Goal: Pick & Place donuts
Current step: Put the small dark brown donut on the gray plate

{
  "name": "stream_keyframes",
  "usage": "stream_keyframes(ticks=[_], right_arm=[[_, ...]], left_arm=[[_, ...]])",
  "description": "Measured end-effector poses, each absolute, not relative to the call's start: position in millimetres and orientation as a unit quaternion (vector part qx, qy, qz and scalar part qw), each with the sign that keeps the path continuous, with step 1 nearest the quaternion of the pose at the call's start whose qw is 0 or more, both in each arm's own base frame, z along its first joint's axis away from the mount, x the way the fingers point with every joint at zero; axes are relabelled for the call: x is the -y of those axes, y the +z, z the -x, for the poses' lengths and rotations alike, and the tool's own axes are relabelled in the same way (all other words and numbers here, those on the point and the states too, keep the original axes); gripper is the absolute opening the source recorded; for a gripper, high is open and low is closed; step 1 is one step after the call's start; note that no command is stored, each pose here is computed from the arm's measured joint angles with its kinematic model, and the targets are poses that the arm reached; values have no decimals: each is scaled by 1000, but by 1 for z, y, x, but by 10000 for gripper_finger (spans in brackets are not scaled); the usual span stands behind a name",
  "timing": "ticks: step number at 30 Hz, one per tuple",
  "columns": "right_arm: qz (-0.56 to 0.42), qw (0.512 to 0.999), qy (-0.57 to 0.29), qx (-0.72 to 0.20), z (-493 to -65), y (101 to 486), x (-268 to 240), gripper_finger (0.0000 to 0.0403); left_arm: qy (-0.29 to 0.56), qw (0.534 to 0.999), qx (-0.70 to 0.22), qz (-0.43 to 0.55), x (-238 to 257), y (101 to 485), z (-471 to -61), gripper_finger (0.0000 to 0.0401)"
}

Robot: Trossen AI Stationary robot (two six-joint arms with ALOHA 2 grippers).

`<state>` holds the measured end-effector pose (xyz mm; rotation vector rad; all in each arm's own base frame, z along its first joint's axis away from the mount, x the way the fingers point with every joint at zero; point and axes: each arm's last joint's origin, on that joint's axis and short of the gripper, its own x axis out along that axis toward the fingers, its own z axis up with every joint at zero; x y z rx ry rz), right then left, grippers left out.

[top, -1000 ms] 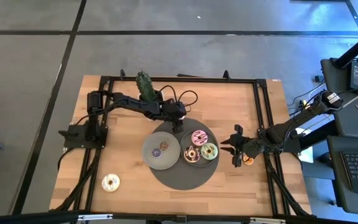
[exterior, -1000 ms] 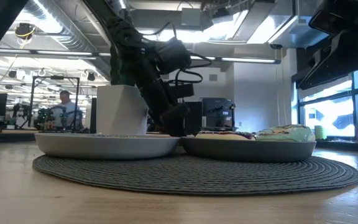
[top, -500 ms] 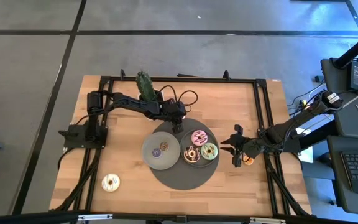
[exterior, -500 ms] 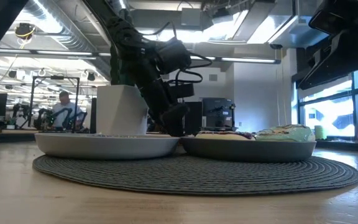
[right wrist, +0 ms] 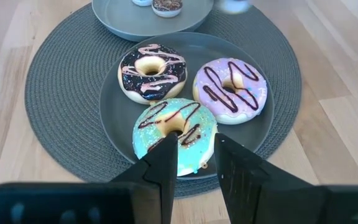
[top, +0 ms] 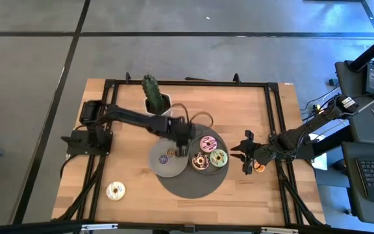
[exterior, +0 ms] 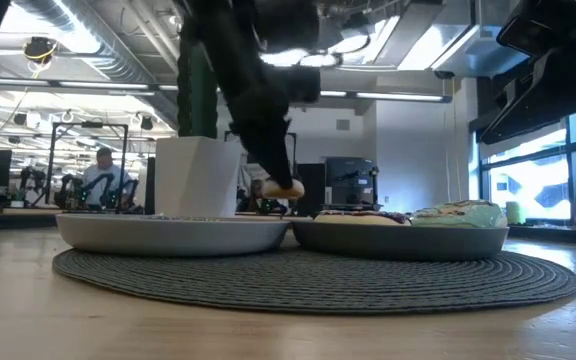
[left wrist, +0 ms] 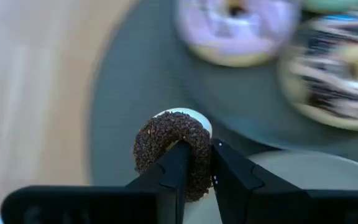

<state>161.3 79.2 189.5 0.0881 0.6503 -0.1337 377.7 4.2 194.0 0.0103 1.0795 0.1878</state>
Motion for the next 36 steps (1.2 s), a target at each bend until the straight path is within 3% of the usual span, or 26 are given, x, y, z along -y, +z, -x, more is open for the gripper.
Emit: stream_keyframes(ticks=[9, 15, 20, 36], right_arm=[[-47, 945, -67, -318, -161, 190, -79, 108], [-54, 946, -73, -312, -162, 190, -79, 108], [-59, 947, -82, -306, -162, 191, -79, 108], [-72, 946, -85, -304, -162, 191, -79, 108]], left_arm=[[4, 857, -513, -46, 102, 195, -361, 59], [14, 855, -506, -114, 146, 191, -344, 58], [56, 840, -519, -145, 155, 189, -330, 58], [102, 843, -519, -94, 145, 189, -334, 58]])
